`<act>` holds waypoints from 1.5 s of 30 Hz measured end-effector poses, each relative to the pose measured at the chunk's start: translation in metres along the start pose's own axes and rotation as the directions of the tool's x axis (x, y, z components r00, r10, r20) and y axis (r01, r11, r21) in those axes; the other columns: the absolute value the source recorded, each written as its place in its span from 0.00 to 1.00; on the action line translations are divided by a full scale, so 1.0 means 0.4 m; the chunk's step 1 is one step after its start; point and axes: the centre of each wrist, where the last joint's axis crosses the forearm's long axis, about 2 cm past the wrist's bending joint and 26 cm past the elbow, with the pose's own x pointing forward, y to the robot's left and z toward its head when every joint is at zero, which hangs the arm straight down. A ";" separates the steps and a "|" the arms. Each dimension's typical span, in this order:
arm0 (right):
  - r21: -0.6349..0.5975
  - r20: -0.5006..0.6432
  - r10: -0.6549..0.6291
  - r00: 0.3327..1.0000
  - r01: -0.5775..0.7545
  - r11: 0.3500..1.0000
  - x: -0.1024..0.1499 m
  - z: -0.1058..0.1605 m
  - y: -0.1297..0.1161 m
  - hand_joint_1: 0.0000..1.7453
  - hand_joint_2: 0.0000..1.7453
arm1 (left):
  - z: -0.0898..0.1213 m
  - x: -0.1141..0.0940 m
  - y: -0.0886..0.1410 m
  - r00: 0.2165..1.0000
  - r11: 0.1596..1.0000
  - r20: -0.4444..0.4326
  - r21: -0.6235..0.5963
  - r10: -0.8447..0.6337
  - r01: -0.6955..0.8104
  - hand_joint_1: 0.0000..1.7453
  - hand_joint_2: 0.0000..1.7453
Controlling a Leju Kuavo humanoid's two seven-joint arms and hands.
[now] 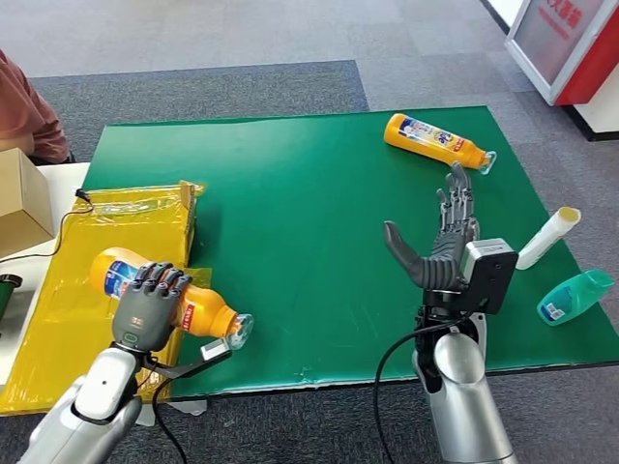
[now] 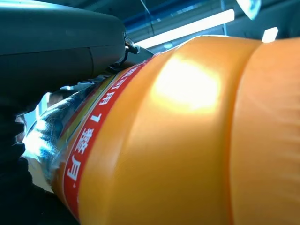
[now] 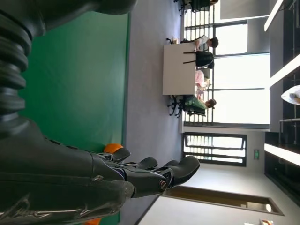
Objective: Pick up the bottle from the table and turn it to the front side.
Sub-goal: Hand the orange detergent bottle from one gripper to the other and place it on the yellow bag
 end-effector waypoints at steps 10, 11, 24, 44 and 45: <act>0.014 0.031 0.000 1.000 -0.001 1.000 0.016 -0.007 0.011 0.00 1.00 | 0.014 0.015 -0.056 1.000 0.994 -0.006 -0.107 0.009 -0.009 1.00 1.00; 0.014 0.030 -0.001 1.000 0.001 1.000 0.016 -0.007 0.011 0.00 1.00 | 0.014 0.015 -0.058 1.000 0.994 -0.007 -0.113 0.009 -0.010 1.00 1.00; 0.008 0.018 -0.020 1.000 0.020 1.000 0.016 0.001 0.009 0.00 1.00 | 0.001 -0.010 -0.103 0.991 0.981 -0.135 -0.188 0.024 -0.049 0.00 1.00; 0.005 -0.016 -0.013 1.000 0.014 1.000 0.014 0.039 0.002 0.00 1.00 | 0.021 0.000 -0.107 0.927 0.946 -0.295 -0.156 0.231 -0.285 0.00 1.00; 0.004 -0.016 -0.013 1.000 0.013 1.000 0.013 0.040 0.002 0.00 1.00 | 0.022 0.002 -0.107 0.924 0.944 -0.297 -0.152 0.239 -0.293 0.00 1.00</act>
